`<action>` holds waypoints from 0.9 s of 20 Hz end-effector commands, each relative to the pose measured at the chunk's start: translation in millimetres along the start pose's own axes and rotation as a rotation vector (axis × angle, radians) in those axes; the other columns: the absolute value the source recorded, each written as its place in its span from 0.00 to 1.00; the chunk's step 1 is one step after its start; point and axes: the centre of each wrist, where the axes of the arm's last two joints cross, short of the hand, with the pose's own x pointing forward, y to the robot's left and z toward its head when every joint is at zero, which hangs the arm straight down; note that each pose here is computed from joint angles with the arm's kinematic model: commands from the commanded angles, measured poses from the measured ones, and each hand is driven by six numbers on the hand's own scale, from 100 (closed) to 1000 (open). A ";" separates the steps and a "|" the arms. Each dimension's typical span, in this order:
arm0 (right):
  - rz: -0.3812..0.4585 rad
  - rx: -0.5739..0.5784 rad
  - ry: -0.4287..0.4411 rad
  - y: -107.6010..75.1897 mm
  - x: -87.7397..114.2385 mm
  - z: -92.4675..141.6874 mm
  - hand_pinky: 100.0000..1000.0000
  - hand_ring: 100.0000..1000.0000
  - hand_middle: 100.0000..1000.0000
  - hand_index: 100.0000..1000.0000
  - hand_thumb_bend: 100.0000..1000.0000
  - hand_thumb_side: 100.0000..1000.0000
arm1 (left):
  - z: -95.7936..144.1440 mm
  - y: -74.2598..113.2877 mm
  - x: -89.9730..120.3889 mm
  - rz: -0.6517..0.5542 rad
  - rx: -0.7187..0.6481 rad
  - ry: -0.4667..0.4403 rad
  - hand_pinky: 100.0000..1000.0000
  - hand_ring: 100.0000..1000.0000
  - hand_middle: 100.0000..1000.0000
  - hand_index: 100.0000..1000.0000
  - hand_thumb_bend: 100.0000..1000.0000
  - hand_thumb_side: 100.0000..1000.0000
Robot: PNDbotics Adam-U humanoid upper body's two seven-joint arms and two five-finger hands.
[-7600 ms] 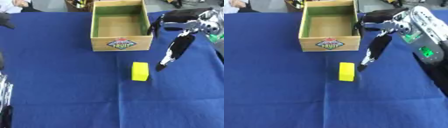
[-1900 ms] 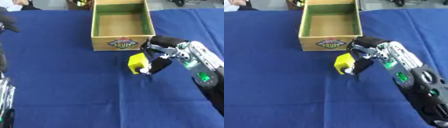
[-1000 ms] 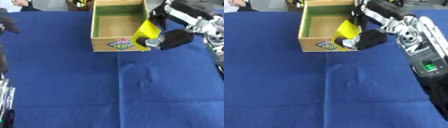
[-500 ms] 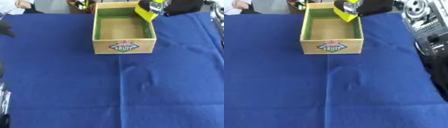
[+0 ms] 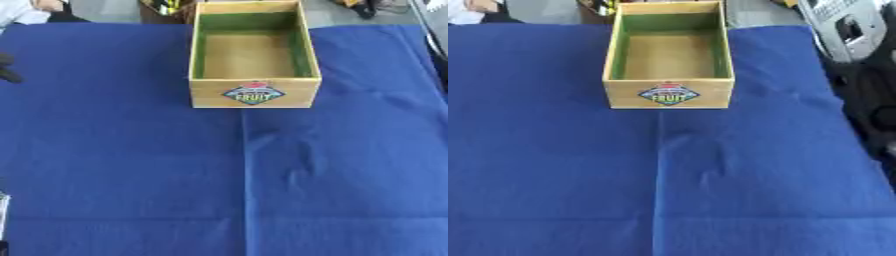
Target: Pick up objects on the table and place them in the box.
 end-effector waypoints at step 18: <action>0.124 -0.036 0.161 72.4 -17.6 -37.2 0.52 0.58 0.16 0.34 0.38 0.62 | -11.2 -10.7 10.7 0.058 -0.027 -0.056 0.35 0.46 0.51 0.70 0.00 1.00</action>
